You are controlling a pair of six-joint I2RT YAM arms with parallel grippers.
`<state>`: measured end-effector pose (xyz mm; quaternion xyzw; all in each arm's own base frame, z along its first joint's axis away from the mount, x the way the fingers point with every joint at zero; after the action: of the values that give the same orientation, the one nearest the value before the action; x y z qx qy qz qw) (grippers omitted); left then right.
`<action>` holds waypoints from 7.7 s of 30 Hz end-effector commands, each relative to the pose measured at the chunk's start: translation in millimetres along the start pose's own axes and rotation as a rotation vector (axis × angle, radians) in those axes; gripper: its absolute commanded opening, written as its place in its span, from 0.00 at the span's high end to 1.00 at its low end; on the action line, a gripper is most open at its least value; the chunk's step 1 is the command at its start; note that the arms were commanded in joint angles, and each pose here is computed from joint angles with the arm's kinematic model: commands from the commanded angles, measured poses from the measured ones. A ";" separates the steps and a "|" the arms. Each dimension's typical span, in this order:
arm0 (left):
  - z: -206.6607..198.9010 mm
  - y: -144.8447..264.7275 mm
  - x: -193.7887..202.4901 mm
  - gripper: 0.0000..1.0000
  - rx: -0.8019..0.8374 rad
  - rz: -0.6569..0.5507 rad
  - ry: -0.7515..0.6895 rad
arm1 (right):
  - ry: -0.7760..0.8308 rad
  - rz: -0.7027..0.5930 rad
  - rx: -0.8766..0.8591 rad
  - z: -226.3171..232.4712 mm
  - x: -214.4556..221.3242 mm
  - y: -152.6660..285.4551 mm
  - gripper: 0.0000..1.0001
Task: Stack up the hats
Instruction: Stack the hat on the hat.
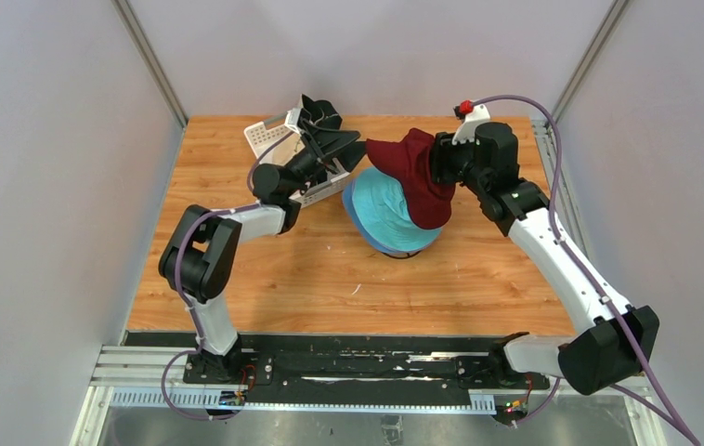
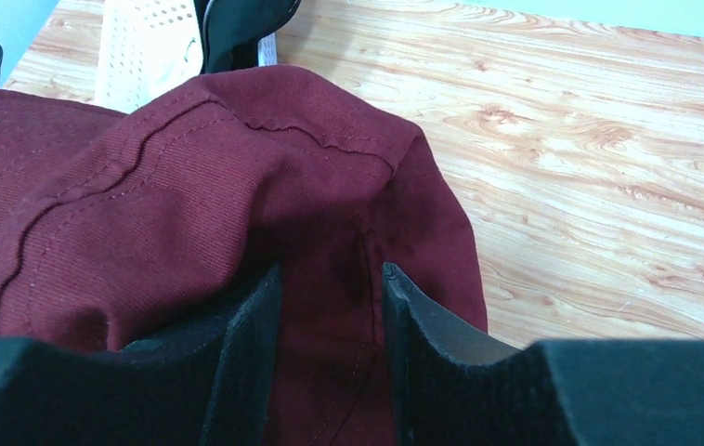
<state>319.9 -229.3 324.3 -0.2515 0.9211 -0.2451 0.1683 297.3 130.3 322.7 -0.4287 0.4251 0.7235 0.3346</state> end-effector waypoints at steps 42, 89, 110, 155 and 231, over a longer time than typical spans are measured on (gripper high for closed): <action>41.8 25.1 72.0 0.39 -0.150 0.154 -0.190 | 0.035 -0.028 -0.023 16.6 -8.2 -9.5 0.57; 63.2 77.2 45.0 0.98 -0.250 0.268 0.028 | 0.064 -0.039 0.046 8.8 -6.6 -3.8 0.57; 112.7 82.1 -5.1 0.97 -0.683 0.291 -0.226 | 0.032 -0.052 0.169 -23.4 10.4 14.4 0.57; 134.4 48.9 -40.1 0.96 -0.674 0.303 -0.243 | -0.827 -0.034 -0.590 -101.1 86.4 4.5 0.51; 106.3 37.4 -34.5 0.79 -0.539 0.273 -0.253 | -0.543 0.023 -0.139 -94.9 85.4 21.0 0.46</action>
<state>373.2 -220.8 198.5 -0.1909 0.9569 0.0826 0.2025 275.5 36.5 206.7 -0.2044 0.3272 0.8208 0.4212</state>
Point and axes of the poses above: each gripper's point midway between its finger pads, its own y axis back along the fingers, its own z axis along the line the jaws close on, x = y × z, the point moved 9 cm from there along y, back along the fingers, and after that the axes turned 6 degrees about -y, right-handed, at the moved point
